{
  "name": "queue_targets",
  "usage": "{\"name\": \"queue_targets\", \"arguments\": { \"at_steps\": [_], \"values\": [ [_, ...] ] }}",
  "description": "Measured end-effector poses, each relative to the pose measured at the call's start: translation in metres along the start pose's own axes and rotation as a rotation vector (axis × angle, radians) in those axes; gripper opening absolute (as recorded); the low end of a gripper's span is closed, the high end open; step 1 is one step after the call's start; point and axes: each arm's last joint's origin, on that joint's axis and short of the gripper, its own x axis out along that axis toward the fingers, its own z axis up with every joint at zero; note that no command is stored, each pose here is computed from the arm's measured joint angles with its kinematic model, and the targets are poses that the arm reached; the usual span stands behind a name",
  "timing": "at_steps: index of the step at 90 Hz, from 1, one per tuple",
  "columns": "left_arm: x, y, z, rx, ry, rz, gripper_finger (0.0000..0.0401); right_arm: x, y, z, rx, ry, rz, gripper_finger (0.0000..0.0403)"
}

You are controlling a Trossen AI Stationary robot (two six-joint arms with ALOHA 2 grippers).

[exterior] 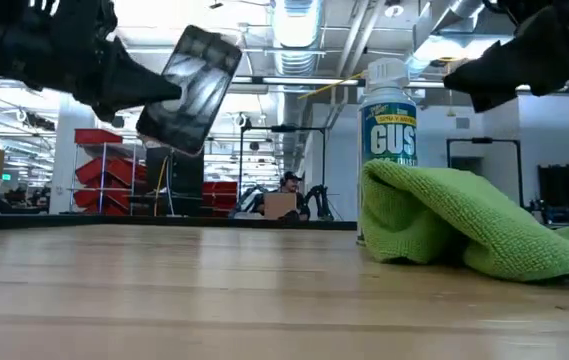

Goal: Apply microfiber cloth
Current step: Wipe the front of the pink phone using the green microfiber cloth

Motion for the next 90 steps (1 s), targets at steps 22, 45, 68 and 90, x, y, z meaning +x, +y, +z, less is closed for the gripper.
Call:
{"name": "queue_targets", "arguments": {
  "at_steps": [22,45,68,90],
  "values": [
    [0.004,0.0,-0.016,0.009,0.091,0.026,0.0004,-0.001,0.005,0.011,-0.014,-0.021,0.019,0.0072],
    [0.01,0.001,-0.032,0.038,0.155,0.072,0.0004,-0.001,0.006,0.013,-0.016,-0.024,0.018,0.0072],
    [0.019,-0.003,-0.045,-0.012,0.207,0.014,0.0004,-0.001,0.006,0.013,-0.015,-0.024,0.018,0.0072],
    [0.023,-0.003,-0.051,-0.063,0.221,0.034,0.003,-0.001,0.006,0.013,-0.014,-0.024,0.018,0.0072]
  ]
}}
